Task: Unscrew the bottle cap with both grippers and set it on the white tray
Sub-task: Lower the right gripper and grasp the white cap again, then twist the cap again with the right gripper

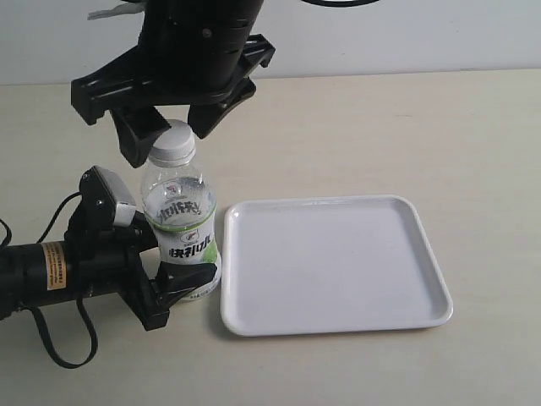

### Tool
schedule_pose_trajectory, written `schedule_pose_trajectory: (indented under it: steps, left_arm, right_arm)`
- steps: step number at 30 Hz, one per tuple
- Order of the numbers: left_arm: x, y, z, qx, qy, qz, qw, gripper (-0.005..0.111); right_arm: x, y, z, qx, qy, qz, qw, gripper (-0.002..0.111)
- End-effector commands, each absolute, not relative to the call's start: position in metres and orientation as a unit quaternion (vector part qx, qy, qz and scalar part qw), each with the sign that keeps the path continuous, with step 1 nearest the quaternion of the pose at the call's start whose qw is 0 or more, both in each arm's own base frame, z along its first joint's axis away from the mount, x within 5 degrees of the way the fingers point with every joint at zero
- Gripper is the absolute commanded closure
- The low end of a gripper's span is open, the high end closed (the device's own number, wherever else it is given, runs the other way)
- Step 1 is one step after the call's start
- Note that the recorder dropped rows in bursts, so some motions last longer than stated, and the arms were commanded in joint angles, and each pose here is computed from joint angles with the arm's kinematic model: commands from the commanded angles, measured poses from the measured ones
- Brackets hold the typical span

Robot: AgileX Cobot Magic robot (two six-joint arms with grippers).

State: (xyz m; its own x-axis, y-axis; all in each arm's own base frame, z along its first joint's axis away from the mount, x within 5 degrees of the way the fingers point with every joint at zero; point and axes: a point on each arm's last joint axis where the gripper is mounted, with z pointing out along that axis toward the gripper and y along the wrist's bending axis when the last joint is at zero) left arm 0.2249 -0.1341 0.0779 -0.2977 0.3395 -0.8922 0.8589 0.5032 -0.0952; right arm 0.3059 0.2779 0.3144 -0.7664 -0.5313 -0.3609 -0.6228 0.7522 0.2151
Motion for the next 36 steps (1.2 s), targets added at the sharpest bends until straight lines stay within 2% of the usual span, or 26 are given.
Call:
schedule_pose_trajectory:
  steps: [1,4,14,18,20,24,25,36]
  left_arm:
    - [0.2254,-0.1356,0.0836,0.399,0.738,-0.306,0.449,0.107]
    - [0.2254,-0.1356,0.0836,0.399,0.738,-0.306,0.449,0.107]
    - [0.2254,-0.1356,0.0836,0.399,0.738,-0.306,0.449,0.107]
    - [0.2254,-0.1356,0.0836,0.399,0.738,-0.306,0.449,0.107]
    - [0.2254,-0.1356,0.0836,0.399,0.738,-0.306,0.449,0.107]
    - [0.2254,-0.1356,0.0836,0.399,0.738,-0.306,0.449,0.107]
    - [0.2254,-0.1356,0.0836,0.399,0.738,-0.306,0.449,0.107]
    - [0.2254,-0.1356,0.0836,0.399,0.738,-0.306,0.449,0.107]
  right_arm:
    - [0.3058,0.2773,0.3155,-0.317,0.923,0.156,0.149,0.041]
    - [0.3051,0.2763,0.3179,-0.318,0.923,0.155,0.153,0.041]
    - [0.3037,0.2750,0.3202,-0.316,0.924,0.155,0.151,0.053]
    - [0.3034,0.2752,0.3202,-0.316,0.924,0.156,0.150,0.069]
    - [0.3032,0.2754,0.3203,-0.320,0.922,0.157,0.150,0.081]
    - [0.3030,0.2756,0.3203,-0.390,0.894,0.146,0.161,0.106]
    - [0.3028,0.2758,0.3204,-0.408,0.886,0.145,0.164,0.108]
    - [0.3011,0.2741,0.3193,-0.710,0.674,0.074,0.192,0.108]
